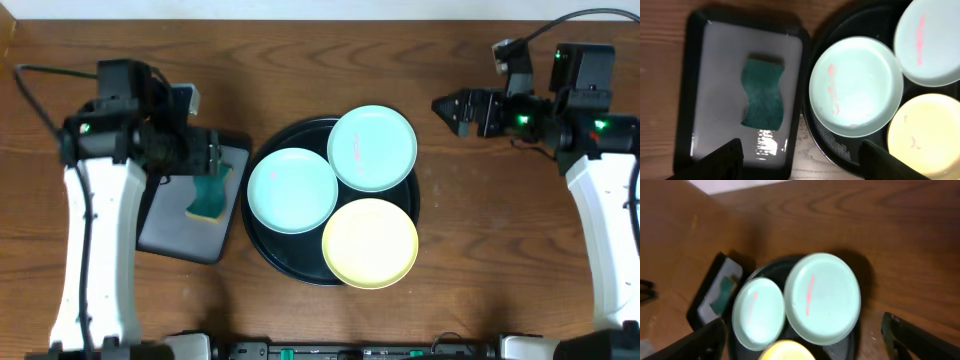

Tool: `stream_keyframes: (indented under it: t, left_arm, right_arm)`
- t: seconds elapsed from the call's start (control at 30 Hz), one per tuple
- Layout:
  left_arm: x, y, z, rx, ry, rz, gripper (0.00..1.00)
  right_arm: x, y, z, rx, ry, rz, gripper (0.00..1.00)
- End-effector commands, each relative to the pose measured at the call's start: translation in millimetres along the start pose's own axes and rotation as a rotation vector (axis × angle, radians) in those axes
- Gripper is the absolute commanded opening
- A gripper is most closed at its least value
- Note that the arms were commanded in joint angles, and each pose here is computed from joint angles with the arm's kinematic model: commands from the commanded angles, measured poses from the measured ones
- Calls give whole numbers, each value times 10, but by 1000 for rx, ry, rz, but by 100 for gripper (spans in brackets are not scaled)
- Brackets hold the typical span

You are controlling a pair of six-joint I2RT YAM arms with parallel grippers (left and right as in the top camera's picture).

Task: Clean dirty plates on tray and stack at the side
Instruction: 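Move right gripper to the top pale green plate and grip its rim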

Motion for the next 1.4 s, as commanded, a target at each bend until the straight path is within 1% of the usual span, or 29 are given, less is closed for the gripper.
stream_keyframes:
  t: [0.0,0.13,0.2,0.3,0.37,0.47,0.6,0.8,0.97,1.23,1.37]
  left_arm:
    - [18,122,-64,29,-18,32,74]
    - [85,281,-113,55,-22,22,74]
    - [148,296,-139,49,-27,-25,74]
    - [286,237,-144,50,-147,-156,75]
    - [354,192,-140,49,-212,-219,74]
    - [374,185,-132,47,-247,-230,74]
    - [371,186,-126,50,-248,-230,75]
    - [367,209,-88,69,-251,-227,74]
    - [370,220,-88,72,-251,-226,74]
    - [368,245,-91,79,-245,-219,74]
    - [388,365,-86,116,-237,-209,74]
  right_arm:
    - [173,166,3,33,58,-50,89]
    - [306,457,93,41,82,69,82]
    - [436,640,196,66,91,146,78]
    - [583,868,360,118,106,225,72]
    - [633,1043,520,166,132,289,64]
    - [654,1300,790,241,159,354,52]
    - [667,1576,1070,328,150,387,45]
    - [575,1977,1498,444,129,462,29]
    - [471,2133,1665,495,125,498,27]
    - [343,2282,1779,526,130,525,26]
    - [287,2363,1843,540,129,535,26]
Point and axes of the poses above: each gripper's point midway between its finger pads, its own y axis out along the fingers, its own x axis along the line the jaws close on, z = x × y, the point moved 6 cm from there along -y, back along the fingers, and after that the axes turned 10 degrees about y, right-handed, at the moved point
